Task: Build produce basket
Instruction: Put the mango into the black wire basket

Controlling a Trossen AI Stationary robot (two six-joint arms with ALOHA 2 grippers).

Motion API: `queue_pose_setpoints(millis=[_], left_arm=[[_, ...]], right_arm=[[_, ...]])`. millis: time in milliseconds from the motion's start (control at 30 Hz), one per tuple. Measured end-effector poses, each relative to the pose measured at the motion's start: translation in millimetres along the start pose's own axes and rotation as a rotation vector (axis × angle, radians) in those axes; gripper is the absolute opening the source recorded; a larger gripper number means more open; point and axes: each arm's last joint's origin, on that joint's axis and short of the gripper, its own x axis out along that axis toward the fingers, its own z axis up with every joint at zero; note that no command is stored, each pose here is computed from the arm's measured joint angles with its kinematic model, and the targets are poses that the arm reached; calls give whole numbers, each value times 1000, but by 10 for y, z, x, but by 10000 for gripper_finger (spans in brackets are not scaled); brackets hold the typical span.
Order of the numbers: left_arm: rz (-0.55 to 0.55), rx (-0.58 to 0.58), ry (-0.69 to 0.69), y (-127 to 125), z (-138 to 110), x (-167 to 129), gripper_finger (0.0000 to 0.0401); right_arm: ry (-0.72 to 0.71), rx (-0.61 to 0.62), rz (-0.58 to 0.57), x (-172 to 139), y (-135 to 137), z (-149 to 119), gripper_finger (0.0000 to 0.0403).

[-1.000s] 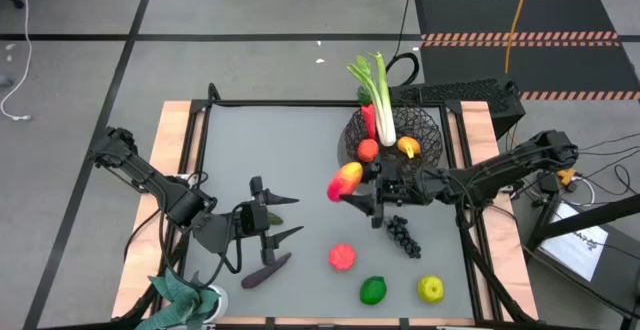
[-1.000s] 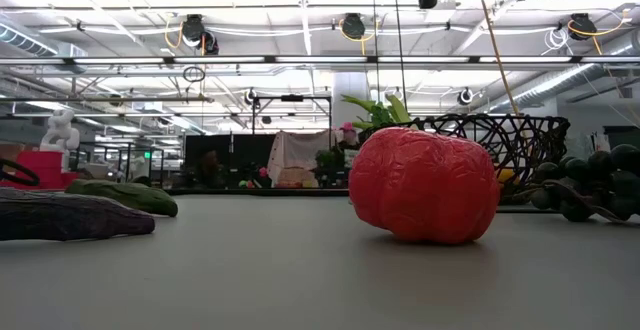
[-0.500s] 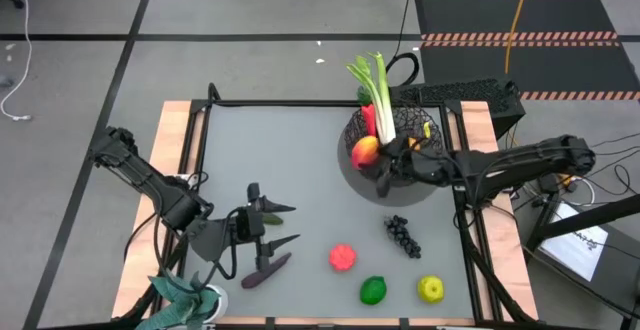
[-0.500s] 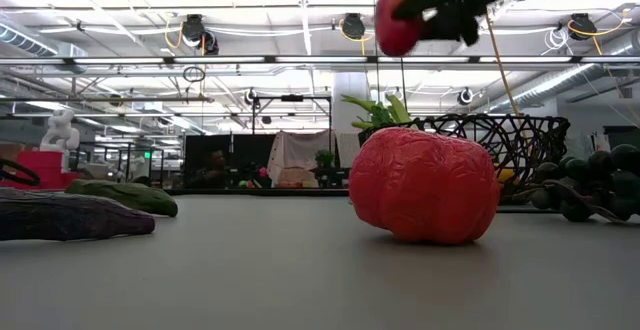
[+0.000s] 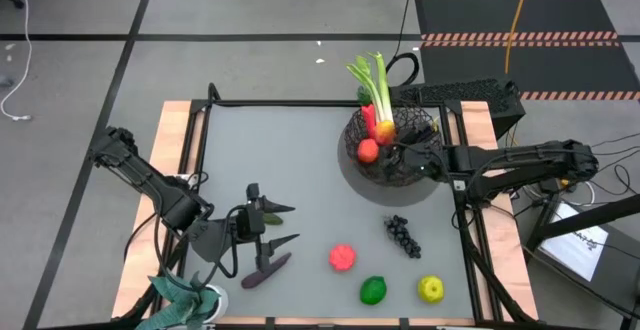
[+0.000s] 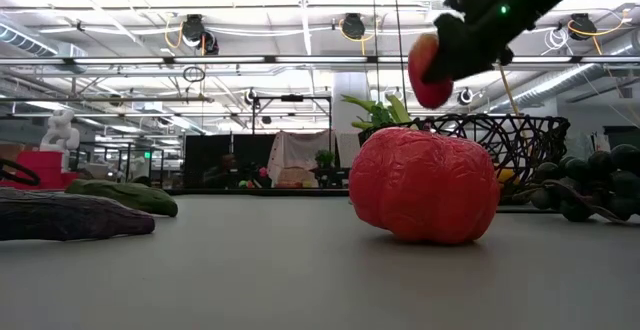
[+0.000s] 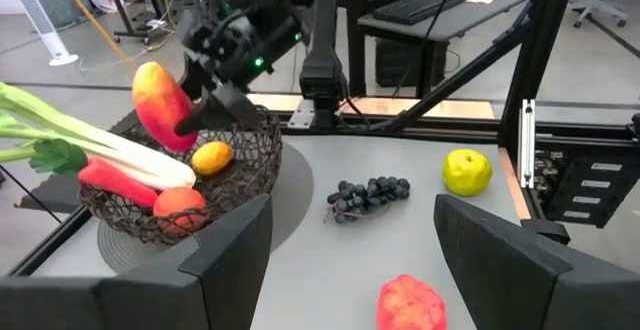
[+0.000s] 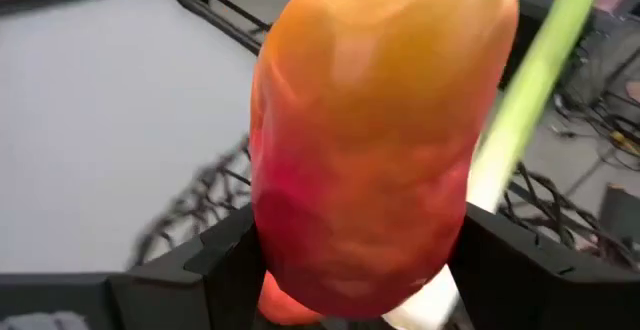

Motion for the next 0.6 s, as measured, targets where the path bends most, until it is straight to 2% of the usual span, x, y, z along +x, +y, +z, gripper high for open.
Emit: queue_pose_setpoints(millis=[300,600], left_arm=[[0,11,0,1,1,0,278],[8,9,0,17,4,16,278]], right_arm=[[51,-7,-69,136,-119,-189,260],[72,-5,-26,149,-118,-206,260]])
